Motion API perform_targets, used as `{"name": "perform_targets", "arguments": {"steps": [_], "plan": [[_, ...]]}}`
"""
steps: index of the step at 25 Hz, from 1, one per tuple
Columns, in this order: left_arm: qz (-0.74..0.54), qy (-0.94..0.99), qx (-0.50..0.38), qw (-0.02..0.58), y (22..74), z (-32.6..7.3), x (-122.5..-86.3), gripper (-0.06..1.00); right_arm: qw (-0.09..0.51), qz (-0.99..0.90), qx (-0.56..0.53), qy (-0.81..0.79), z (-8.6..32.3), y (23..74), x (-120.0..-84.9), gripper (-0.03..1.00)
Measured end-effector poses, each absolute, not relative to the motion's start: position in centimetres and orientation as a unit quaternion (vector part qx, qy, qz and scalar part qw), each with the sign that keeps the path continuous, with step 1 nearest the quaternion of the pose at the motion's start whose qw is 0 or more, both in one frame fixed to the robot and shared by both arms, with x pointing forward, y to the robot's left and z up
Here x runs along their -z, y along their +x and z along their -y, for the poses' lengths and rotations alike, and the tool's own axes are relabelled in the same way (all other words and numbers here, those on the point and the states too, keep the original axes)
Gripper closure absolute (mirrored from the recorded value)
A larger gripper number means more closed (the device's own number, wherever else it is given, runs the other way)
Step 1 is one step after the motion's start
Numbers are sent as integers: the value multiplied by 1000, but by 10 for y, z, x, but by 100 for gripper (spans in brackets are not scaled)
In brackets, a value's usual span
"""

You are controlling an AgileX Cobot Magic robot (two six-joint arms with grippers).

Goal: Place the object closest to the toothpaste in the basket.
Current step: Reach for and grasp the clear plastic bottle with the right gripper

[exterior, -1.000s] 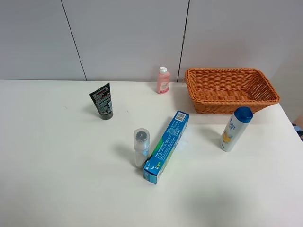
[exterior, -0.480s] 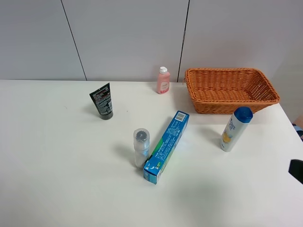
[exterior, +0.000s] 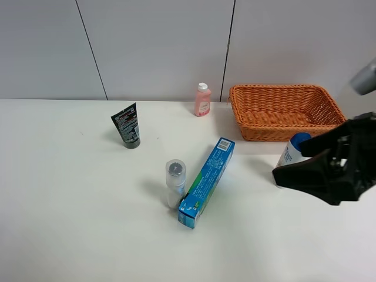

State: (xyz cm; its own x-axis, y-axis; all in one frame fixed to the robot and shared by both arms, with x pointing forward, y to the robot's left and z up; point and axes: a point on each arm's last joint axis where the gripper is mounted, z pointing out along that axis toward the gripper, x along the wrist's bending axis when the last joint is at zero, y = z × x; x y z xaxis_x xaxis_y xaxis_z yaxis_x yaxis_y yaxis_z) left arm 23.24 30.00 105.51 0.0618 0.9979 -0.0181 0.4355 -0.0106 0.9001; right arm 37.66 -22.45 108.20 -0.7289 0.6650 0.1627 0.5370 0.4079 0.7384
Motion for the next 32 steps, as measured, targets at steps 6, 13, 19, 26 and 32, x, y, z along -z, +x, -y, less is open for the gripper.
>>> {"name": "perform_targets", "arguments": {"steps": [6, 13, 19, 26, 32], "plan": [[-584, 614, -358, 392, 232, -300, -1055, -5, 54, -892, -351, 279, 182, 408, -1042, 16], [-584, 614, -358, 392, 232, -300, -1055, -5, 56, -923, -299, 234, 132, 428, -989, 16], [-584, 614, -358, 392, 232, -300, -1055, -5, 62, -933, -273, 227, 109, 437, -955, 16], [-584, 614, -358, 392, 232, -300, -1055, -5, 72, -922, -301, 233, 70, 469, -961, 16], [-584, 614, -358, 392, 232, -300, -1055, -5, 66, -920, -304, 237, 53, 488, -956, 16]]}}
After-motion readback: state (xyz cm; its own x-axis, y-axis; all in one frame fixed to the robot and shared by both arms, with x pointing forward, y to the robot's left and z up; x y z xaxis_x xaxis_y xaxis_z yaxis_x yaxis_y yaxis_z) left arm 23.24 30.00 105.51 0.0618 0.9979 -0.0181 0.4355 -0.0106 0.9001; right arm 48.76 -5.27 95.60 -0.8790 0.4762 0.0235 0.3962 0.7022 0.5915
